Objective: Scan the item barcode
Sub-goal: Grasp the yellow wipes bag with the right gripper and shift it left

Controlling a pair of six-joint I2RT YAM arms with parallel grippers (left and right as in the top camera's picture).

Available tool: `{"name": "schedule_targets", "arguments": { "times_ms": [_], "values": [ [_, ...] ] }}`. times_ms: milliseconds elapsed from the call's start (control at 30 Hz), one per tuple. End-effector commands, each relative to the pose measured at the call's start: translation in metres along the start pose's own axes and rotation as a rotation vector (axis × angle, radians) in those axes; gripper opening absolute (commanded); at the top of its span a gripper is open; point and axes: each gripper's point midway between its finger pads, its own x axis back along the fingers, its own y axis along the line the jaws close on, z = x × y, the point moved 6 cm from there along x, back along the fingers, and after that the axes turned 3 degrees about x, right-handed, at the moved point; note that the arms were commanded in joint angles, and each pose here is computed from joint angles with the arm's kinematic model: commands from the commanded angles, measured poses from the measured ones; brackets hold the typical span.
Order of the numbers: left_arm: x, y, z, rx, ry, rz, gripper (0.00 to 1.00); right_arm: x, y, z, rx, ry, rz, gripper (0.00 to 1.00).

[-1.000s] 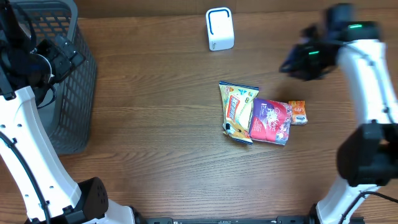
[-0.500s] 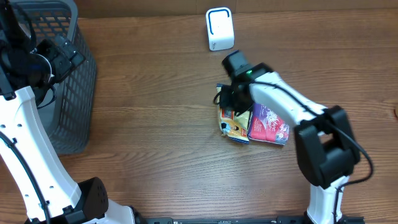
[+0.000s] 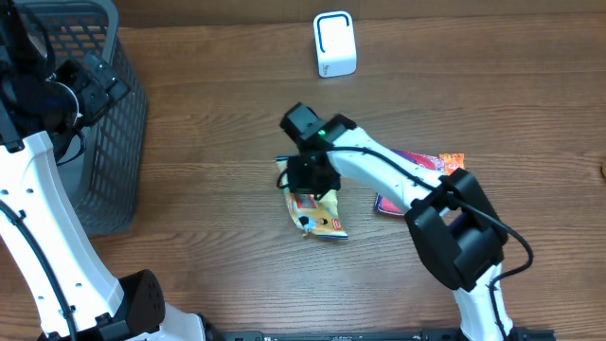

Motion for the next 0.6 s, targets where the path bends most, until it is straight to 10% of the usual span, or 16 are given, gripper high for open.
{"name": "schedule_targets", "arguments": {
  "times_ms": [0, 233, 567],
  "values": [
    [0.002, 0.001, 0.0, -0.016, -0.005, 0.004, 1.0, 0.042, 0.024, -0.025, 0.129, -0.092, -0.08, 0.18],
    [0.002, 0.001, 0.0, -0.016, -0.005, 0.004, 1.0, 0.077, 0.015, -0.025, 0.221, -0.102, 0.059, 0.76],
    [0.002, 0.001, 0.0, -0.016, -0.005, 0.004, 1.0, 0.051, -0.026, 0.005, 0.092, 0.032, 0.29, 0.55]
  ]
}}
